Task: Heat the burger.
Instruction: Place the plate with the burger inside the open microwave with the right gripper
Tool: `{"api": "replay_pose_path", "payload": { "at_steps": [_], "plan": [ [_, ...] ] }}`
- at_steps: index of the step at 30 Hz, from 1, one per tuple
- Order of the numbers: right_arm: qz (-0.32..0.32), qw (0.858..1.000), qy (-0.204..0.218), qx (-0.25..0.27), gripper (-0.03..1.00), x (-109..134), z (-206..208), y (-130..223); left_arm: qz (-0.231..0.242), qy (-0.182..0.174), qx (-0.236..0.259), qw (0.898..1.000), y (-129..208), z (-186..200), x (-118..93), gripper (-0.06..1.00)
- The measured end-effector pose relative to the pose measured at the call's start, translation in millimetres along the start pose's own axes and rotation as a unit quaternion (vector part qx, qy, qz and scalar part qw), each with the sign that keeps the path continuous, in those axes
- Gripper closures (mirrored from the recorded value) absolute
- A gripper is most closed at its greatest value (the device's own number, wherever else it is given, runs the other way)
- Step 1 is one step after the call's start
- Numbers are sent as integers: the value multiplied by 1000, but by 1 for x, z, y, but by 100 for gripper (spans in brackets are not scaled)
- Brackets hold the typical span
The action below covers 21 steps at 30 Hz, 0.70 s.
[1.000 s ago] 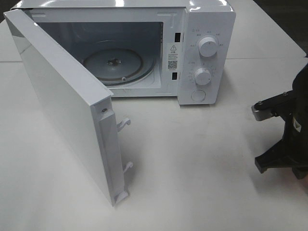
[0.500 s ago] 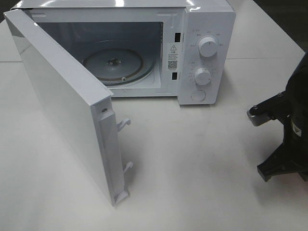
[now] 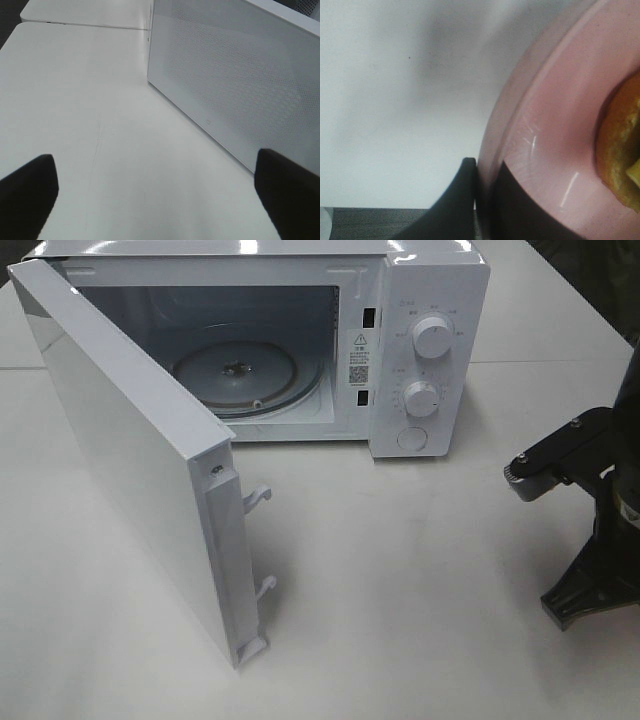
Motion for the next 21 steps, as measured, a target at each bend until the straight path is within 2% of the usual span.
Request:
{"api": "replay_pose_path", "payload": {
  "at_steps": [11,21],
  "plan": [
    [68,997,-5,-36,93,10,22,23,0,0,0,1000,0,0,0,-5],
    [155,986,-14,-57,93,19,26,55,0,0,0,1000,0,0,0,-5]
  ]
}}
Point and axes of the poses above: a point on each arm's last joint axis where the gripper is mounted, z pointing back along that axis away from the gripper, x along the wrist's bending axis when the last joint is at zero, y = z × x, the point moved 1 cm from there along -z, pointing out along that axis toward the gripper, and after that the axes turned 15 degrees about -z, right-handed, at the moved point
